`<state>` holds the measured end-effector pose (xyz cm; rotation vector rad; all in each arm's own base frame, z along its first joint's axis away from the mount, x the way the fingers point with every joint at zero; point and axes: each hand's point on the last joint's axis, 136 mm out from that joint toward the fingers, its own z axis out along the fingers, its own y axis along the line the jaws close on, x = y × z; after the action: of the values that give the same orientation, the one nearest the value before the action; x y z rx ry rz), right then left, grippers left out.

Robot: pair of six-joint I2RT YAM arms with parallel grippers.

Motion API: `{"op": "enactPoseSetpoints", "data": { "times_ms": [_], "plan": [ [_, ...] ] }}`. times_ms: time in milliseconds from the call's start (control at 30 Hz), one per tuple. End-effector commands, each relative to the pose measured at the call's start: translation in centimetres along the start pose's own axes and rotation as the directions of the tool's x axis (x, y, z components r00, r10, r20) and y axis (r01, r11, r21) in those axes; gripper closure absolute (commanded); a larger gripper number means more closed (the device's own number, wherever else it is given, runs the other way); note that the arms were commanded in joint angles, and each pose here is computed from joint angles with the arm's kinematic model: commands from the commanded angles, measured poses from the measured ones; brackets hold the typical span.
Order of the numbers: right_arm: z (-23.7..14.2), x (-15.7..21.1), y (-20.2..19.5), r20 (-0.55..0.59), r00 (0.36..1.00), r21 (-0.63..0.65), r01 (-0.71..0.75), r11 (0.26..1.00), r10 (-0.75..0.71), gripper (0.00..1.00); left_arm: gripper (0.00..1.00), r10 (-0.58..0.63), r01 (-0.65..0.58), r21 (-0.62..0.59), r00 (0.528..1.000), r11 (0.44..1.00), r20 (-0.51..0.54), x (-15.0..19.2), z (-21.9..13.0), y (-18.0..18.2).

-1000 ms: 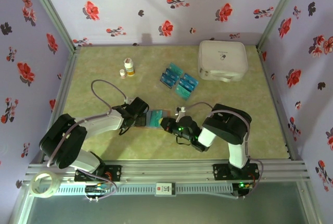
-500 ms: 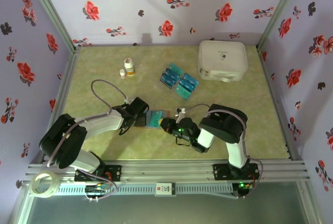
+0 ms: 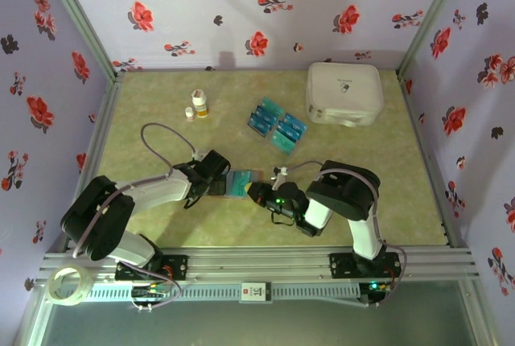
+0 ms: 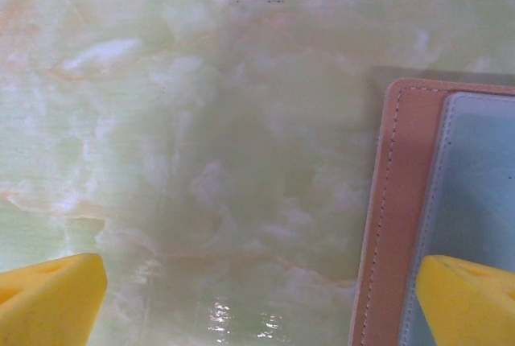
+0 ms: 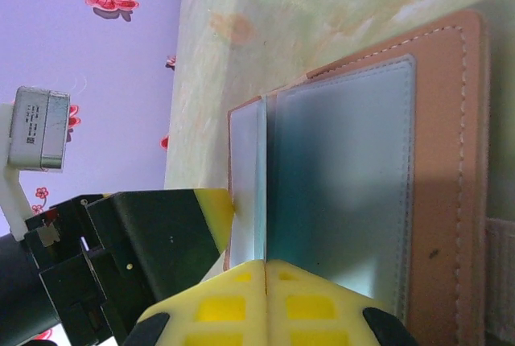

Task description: Put the credit cards into the card holder

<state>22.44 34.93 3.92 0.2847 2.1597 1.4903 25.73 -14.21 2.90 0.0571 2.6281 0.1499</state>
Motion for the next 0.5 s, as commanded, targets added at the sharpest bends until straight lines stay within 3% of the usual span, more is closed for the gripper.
{"op": "enactPoseSetpoints", "data": {
  "times_ms": [0,467],
  "plan": [
    [0.0,0.7,-1.9,-0.007,1.000,0.061,-0.013,0.998,0.014,1.00,0.00,0.035,-0.038,-0.048,0.998,0.998,-0.055,1.4,0.2,0.9],
    [-0.3,1.2,-3.0,-0.015,1.000,0.098,-0.015,0.995,0.016,1.00,0.00,0.038,-0.040,-0.047,0.998,0.998,-0.048,1.3,0.1,0.9]
  ]
}}
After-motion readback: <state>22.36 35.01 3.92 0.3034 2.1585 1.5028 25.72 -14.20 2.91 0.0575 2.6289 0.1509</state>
